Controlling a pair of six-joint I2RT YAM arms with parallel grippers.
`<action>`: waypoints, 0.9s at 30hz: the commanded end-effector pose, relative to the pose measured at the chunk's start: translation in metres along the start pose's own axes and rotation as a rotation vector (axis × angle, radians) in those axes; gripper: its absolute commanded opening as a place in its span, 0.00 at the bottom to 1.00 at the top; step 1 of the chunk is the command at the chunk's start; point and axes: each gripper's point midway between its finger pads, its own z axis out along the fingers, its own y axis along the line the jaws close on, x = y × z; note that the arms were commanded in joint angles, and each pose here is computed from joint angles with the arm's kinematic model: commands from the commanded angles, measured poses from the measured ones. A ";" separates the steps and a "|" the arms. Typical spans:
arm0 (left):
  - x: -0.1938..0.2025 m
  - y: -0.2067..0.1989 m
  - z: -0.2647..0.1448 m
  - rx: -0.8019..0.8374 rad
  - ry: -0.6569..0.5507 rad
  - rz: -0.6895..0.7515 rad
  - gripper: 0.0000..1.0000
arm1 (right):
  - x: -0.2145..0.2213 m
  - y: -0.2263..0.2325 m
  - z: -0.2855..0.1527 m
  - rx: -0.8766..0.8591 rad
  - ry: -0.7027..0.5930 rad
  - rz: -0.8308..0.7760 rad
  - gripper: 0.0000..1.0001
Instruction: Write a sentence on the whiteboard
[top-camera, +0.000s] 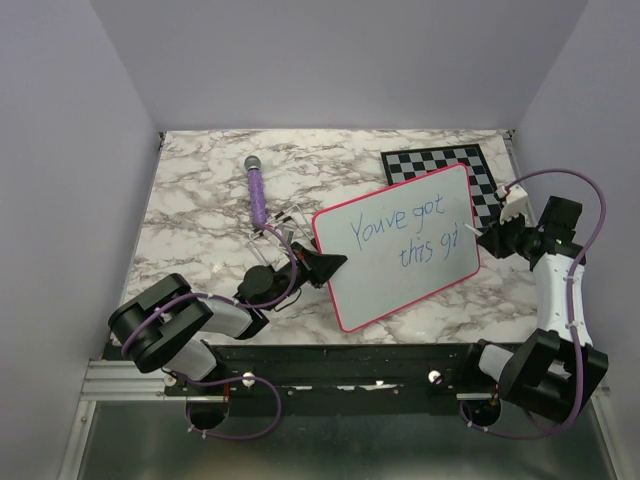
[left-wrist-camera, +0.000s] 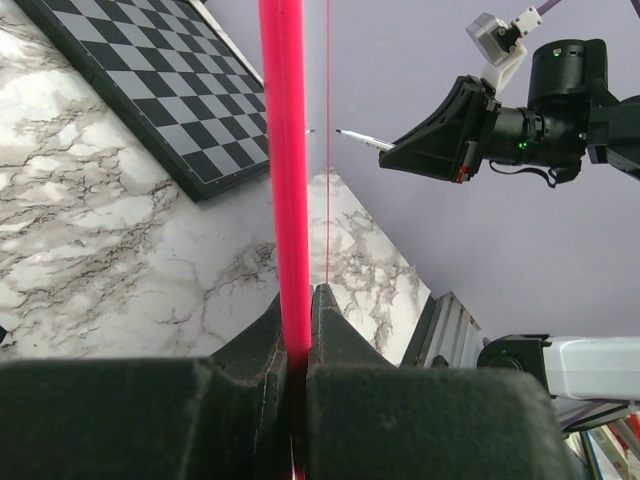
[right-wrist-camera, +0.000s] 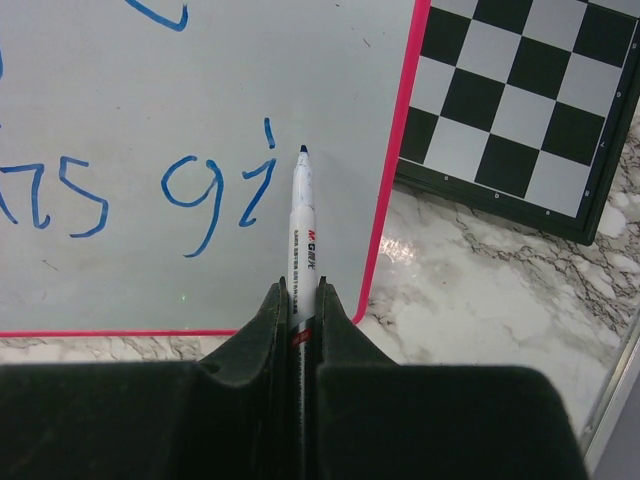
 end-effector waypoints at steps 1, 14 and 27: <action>0.018 0.000 -0.005 0.035 0.076 0.083 0.00 | -0.013 -0.004 -0.001 -0.010 -0.043 -0.011 0.01; 0.017 0.000 -0.004 0.036 0.075 0.083 0.00 | -0.016 -0.007 0.005 -0.026 -0.050 -0.002 0.01; 0.018 0.000 -0.004 0.036 0.077 0.083 0.00 | -0.022 -0.018 0.011 -0.009 -0.061 0.020 0.00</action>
